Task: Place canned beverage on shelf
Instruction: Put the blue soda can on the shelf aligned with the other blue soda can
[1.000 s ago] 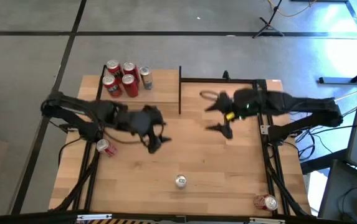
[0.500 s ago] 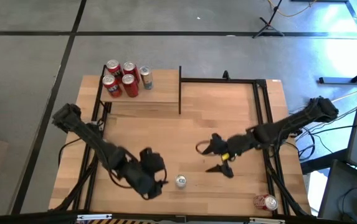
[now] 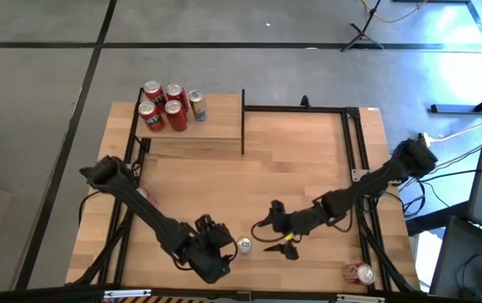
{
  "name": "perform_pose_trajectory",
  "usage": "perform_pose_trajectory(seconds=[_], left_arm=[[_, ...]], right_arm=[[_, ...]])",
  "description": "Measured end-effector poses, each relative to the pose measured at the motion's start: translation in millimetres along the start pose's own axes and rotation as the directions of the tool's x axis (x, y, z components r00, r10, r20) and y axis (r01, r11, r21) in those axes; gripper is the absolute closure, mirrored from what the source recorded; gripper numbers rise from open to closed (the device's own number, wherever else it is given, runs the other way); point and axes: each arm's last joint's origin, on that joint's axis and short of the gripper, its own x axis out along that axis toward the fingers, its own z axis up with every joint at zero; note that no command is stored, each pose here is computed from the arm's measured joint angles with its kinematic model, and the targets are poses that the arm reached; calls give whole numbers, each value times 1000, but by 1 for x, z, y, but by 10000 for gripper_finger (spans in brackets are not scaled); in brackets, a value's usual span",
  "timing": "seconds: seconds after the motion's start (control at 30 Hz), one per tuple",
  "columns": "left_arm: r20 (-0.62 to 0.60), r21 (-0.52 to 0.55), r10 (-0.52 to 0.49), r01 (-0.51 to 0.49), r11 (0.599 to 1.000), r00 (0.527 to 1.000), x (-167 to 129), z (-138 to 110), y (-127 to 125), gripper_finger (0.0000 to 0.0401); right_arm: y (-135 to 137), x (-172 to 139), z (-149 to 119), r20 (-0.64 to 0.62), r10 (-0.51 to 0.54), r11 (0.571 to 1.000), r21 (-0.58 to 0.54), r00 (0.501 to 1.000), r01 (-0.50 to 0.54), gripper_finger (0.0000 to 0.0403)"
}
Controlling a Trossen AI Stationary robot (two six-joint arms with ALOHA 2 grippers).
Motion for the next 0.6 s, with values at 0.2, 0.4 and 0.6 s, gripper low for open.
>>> perform_pose_trajectory(seconds=[0.2, 0.4, 0.6], left_arm=[[3, 33, 71, -71, 997, 997, 26, -12, -4, 70], [54, 23, 92, -93, 995, 994, 38, -13, -6, 70], [76, 13, 90, -92, 996, 993, 38, -11, -7, 70]], right_arm=[[2, 31, -8, 77, 30, 998, -63, 997, -25, 40], [0, 55, -19, 142, 20, 997, -77, 990, -9, 40], [1, 72, -18, 201, 34, 995, -102, 979, -14, 40]])
